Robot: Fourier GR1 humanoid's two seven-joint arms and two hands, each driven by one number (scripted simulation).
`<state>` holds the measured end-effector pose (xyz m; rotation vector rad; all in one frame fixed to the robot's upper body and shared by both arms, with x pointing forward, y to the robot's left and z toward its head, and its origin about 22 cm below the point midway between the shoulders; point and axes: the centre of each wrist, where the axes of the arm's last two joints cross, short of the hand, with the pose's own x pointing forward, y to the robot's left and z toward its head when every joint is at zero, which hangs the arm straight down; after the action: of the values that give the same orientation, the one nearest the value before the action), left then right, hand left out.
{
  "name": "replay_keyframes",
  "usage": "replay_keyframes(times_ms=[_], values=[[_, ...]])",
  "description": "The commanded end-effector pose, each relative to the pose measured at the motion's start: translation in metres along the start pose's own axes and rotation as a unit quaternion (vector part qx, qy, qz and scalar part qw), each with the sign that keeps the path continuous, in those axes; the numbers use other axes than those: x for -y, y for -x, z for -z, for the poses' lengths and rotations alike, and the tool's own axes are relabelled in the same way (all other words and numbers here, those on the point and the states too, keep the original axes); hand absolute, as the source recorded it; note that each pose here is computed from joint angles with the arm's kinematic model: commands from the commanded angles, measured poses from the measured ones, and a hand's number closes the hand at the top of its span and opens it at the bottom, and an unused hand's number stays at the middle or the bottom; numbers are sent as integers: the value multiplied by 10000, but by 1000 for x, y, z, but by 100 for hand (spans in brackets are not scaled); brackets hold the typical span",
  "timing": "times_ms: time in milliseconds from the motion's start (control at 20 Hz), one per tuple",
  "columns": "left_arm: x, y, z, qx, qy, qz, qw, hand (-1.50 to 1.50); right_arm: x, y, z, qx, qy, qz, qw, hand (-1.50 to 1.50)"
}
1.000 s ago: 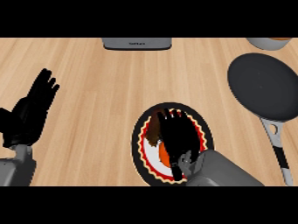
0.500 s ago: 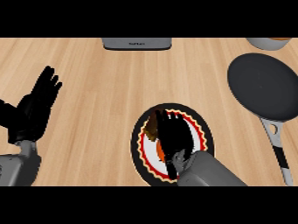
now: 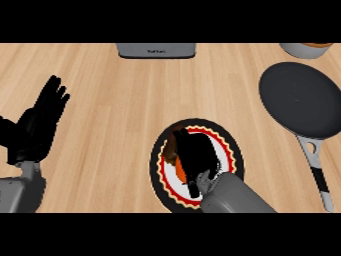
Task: Pick the squash from the plate and place it in the pan
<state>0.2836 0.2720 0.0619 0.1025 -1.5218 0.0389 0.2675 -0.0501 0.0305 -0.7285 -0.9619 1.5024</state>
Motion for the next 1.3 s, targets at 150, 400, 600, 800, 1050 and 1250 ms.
replay_keyframes(times_ms=[150,400,600,800,1050,1250], values=[[-2,-4,-5,-45,9,13,10000,0,-31,-1,6,92,-61,219,9997,150],[-4,-10,-10,-79,-94,-20,9999,0,-4,6,-28,65,954,134,9953,150],[-3,4,-6,-10,2,-17,10000,0,59,6,6,-961,1506,669,9816,150],[3,-10,-2,-101,34,-31,9999,0,95,28,16,-1628,2341,643,9563,150],[3,3,3,-37,54,4,10000,0,144,5,-15,-1717,3648,181,9149,150],[-3,12,-1,1,-76,-34,10000,0,170,21,-36,-1762,3800,181,9079,150]])
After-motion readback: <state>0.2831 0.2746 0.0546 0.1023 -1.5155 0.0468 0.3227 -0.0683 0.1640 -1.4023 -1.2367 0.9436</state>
